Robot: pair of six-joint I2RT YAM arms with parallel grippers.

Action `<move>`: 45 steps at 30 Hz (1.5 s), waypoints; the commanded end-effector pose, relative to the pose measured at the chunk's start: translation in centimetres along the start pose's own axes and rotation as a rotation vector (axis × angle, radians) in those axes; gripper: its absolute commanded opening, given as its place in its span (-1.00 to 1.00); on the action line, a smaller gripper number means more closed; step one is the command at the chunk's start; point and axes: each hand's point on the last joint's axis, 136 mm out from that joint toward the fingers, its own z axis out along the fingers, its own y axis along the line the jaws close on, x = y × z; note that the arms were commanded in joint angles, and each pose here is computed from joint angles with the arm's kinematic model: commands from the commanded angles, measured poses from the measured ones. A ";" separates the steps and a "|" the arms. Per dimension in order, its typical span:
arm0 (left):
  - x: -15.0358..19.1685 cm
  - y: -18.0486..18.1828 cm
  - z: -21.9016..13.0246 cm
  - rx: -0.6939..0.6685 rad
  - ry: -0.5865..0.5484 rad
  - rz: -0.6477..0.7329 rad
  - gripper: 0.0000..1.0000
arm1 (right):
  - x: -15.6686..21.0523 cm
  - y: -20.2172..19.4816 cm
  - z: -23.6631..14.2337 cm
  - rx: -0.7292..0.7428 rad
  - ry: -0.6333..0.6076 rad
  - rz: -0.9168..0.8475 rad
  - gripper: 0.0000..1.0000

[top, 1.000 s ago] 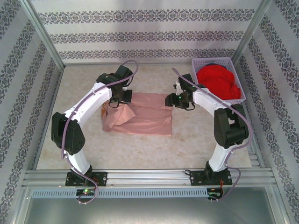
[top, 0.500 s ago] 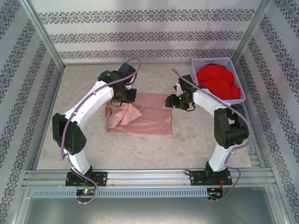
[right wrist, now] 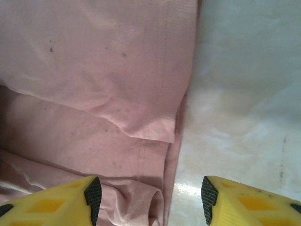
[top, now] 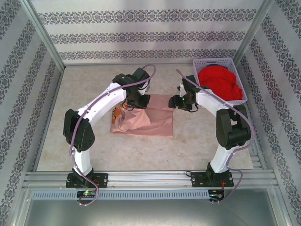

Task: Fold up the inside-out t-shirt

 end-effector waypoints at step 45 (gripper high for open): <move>-5.8 -7.7 1.1 0.266 -0.182 0.150 0.62 | 3.6 -2.1 -3.7 -0.030 -0.141 0.005 0.25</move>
